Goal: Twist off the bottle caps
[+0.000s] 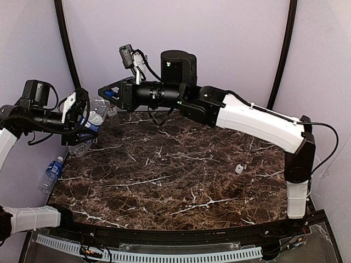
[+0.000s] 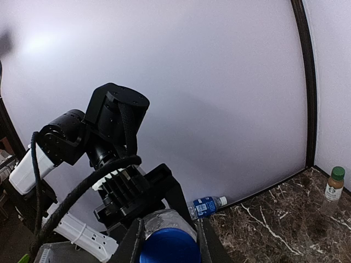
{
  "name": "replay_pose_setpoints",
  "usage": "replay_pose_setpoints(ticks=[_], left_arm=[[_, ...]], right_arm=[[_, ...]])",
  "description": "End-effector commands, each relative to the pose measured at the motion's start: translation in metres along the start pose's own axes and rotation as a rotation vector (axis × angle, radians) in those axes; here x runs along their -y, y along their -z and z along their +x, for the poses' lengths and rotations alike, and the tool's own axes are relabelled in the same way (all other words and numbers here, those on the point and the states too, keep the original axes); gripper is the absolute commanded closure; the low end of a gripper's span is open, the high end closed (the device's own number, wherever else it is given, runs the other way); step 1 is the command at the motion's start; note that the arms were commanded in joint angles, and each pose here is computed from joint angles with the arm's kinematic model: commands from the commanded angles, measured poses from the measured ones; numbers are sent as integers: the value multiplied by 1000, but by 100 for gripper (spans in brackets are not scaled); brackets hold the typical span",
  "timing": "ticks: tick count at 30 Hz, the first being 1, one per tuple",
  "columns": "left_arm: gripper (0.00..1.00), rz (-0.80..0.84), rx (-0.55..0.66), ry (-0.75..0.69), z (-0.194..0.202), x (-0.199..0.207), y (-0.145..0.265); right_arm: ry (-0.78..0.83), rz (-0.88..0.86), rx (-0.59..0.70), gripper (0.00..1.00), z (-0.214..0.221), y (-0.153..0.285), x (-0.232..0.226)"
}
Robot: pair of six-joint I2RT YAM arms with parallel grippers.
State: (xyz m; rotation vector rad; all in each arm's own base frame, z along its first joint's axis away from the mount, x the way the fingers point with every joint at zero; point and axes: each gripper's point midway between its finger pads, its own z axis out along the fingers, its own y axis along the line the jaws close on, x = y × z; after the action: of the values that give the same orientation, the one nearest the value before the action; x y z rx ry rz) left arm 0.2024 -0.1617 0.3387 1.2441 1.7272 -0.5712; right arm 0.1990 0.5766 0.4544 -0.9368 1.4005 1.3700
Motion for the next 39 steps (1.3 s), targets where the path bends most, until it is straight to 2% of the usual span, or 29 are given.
replay_pose_setpoints(ticks=[1, 2, 3, 5, 6, 7, 9, 10, 11, 15, 16, 17, 18, 20, 25, 36, 39], left_arm=[[52, 1, -2, -13, -1, 3, 2], [53, -24, -16, -22, 0, -1, 3], [53, -51, -19, -47, -1, -6, 5], [53, -156, -53, -123, -3, -24, 10], [53, -247, -97, -184, -3, -40, 15], [55, -326, -88, -244, -13, -54, 20], [56, -574, -153, -365, -26, -92, 42], [57, -645, -138, -463, -42, -101, 48], [58, -736, -180, -497, -45, -112, 59], [58, -940, -267, -792, -66, -123, 73], [58, -974, -270, -912, -74, -118, 69], [58, -979, -301, -959, -69, -115, 59], [58, -1047, -299, -1051, -84, -114, 67], [59, -1103, -320, -1142, -93, -111, 64], [62, -1146, -337, -1138, -100, -114, 64], [63, -1120, -323, -1144, -95, -108, 58], [64, -1115, -326, -1156, -95, -107, 57]], right_arm=[[-18, -13, 30, 55, -21, 13, -15], [-31, 2, 18, 25, -19, 16, -11], [-43, 12, 8, 8, -18, 19, -9], [-70, 17, 3, 2, -18, 28, -7], [-87, 20, 11, 1, -19, 33, -6], [-113, 25, 21, 1, -20, 37, -4], [-168, 36, 45, 2, -22, 42, 0], [-192, 52, 51, 2, -21, 43, 5], [-206, 66, 54, 3, -21, 43, 9], [-245, 119, 75, 7, -22, 44, 24], [-256, 118, 80, 8, -24, 43, 27], [-262, 103, 88, 8, -26, 41, 26], [-266, 86, 92, 9, -29, 39, 25], [-265, 54, 96, 11, -32, 35, 21], [-279, 50, 86, 23, -27, 34, 22], [-320, 55, 68, 28, -18, 39, 46], [-307, 33, 78, 37, -24, 38, 43]])
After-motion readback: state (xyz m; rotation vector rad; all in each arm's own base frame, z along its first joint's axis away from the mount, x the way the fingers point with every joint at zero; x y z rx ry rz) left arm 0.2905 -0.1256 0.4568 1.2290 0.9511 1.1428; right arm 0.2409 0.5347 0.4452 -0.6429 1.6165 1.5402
